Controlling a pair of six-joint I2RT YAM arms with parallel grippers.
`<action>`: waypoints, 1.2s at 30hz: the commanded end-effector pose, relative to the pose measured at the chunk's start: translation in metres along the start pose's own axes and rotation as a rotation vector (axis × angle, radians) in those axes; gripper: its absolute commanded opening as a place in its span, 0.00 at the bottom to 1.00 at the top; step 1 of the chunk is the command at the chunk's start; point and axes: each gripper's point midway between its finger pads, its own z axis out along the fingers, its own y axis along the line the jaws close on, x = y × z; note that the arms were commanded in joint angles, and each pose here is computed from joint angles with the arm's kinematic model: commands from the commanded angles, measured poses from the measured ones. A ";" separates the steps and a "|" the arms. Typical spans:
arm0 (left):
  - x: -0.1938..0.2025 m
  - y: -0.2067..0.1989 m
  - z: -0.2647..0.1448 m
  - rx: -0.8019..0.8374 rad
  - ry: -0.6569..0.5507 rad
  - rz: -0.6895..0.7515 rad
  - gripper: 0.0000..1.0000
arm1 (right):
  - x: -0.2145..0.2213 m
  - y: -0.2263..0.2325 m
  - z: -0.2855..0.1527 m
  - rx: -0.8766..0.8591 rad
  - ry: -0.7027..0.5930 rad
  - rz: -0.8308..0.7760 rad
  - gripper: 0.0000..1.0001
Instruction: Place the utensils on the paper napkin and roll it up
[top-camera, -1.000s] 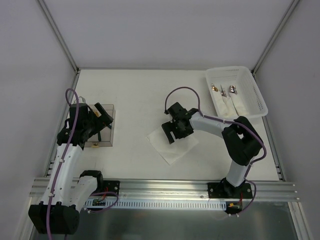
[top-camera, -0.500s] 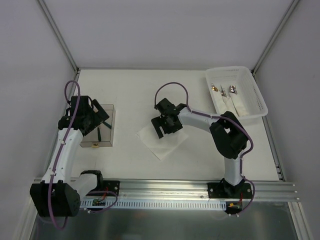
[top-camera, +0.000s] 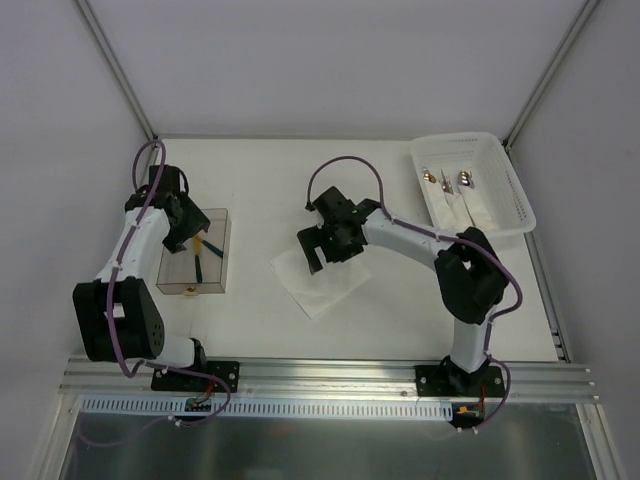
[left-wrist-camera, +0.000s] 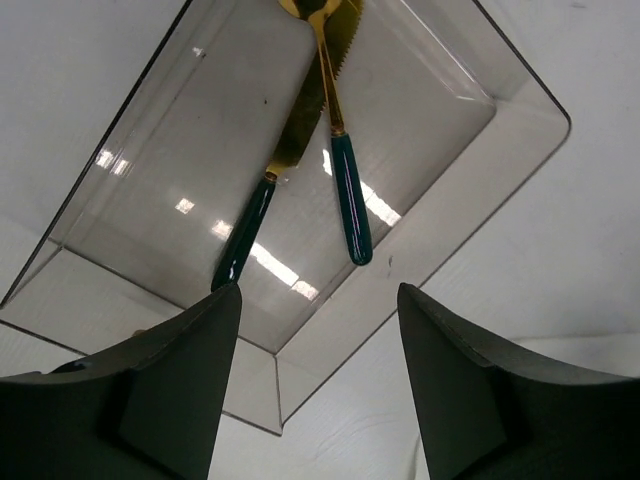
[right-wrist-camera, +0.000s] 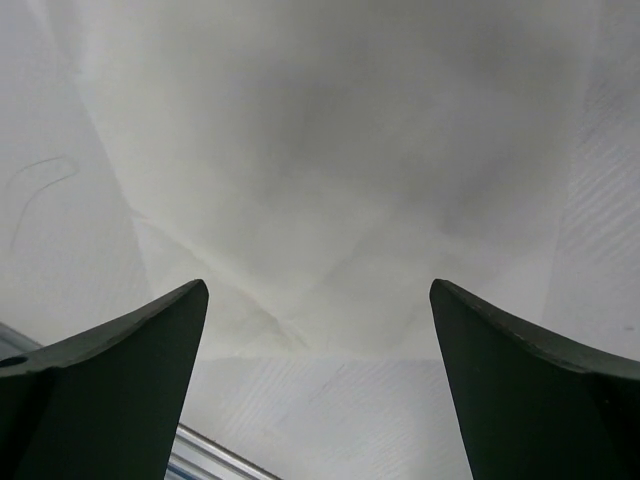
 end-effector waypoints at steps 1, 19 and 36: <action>-0.005 0.002 0.013 -0.046 0.039 -0.081 0.64 | -0.037 0.022 -0.079 -0.076 -0.178 -0.074 0.99; 0.009 -0.013 0.090 -0.165 0.228 -0.268 0.52 | -0.002 -0.095 -0.141 0.016 -0.213 0.138 0.99; 0.014 -0.021 0.102 -0.157 0.280 -0.315 0.12 | -0.007 -0.120 -0.156 -0.005 -0.241 0.217 0.99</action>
